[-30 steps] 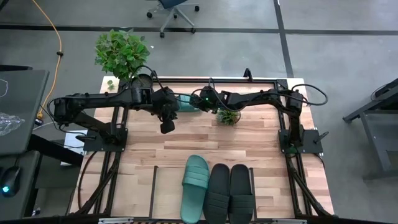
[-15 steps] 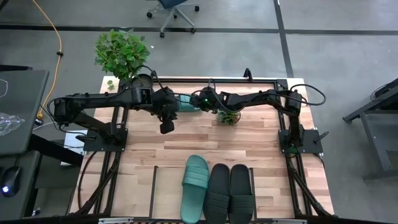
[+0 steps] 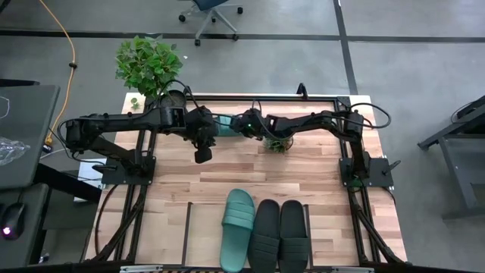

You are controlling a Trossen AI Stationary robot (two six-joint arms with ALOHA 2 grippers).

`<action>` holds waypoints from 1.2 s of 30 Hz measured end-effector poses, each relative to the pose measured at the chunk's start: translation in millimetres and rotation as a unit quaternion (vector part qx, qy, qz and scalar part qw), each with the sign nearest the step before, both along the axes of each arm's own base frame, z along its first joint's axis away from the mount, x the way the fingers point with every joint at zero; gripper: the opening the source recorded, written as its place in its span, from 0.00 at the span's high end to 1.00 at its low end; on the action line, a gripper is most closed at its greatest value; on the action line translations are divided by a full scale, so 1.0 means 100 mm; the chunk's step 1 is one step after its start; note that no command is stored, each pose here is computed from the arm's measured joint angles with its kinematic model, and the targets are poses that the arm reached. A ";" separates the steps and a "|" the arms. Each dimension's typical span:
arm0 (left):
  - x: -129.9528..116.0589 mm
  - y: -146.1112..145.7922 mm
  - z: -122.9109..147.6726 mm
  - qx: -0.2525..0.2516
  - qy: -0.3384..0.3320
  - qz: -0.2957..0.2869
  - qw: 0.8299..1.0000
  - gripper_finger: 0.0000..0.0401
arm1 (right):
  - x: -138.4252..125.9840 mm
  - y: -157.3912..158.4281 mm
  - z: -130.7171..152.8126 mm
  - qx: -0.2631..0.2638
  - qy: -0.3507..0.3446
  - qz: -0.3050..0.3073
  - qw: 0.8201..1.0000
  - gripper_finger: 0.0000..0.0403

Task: Pick and place slides into the shelf
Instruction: Put the blue slide on the shelf

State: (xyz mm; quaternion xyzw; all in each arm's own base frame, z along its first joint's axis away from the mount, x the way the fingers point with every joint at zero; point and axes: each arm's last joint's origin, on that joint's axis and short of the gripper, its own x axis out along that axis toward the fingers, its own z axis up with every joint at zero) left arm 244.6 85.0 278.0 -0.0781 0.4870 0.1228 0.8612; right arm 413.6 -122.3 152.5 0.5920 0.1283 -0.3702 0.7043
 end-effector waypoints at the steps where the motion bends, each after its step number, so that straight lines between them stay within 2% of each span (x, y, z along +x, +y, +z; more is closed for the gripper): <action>1: 0.00 0.00 0.00 0.000 0.000 0.000 1.000 0.86 | 0.00 0.00 -0.01 0.003 0.005 -0.001 1.000 0.61; 12: 0.00 0.00 0.00 0.000 0.000 -0.001 1.000 0.86 | 0.00 -0.03 -0.09 0.004 0.009 -0.013 1.000 0.61; 17: 0.00 0.00 0.00 -0.001 0.002 -0.001 1.000 0.86 | 0.05 -0.06 -0.11 -0.005 -0.021 -0.012 1.000 0.61; 28: -0.02 -0.01 -0.01 -0.003 0.010 -0.001 1.000 0.86 | 0.11 -0.08 -0.21 0.010 -0.045 0.012 0.999 0.61; 32: -0.02 -0.01 -0.01 -0.004 0.010 -0.001 1.000 0.86 | 0.11 -0.08 -0.21 0.011 -0.049 0.014 0.999 0.67; 36: -0.02 -0.01 -0.01 -0.004 0.010 -0.001 1.000 0.86 | 0.11 -0.07 -0.21 0.014 -0.050 0.018 0.998 0.76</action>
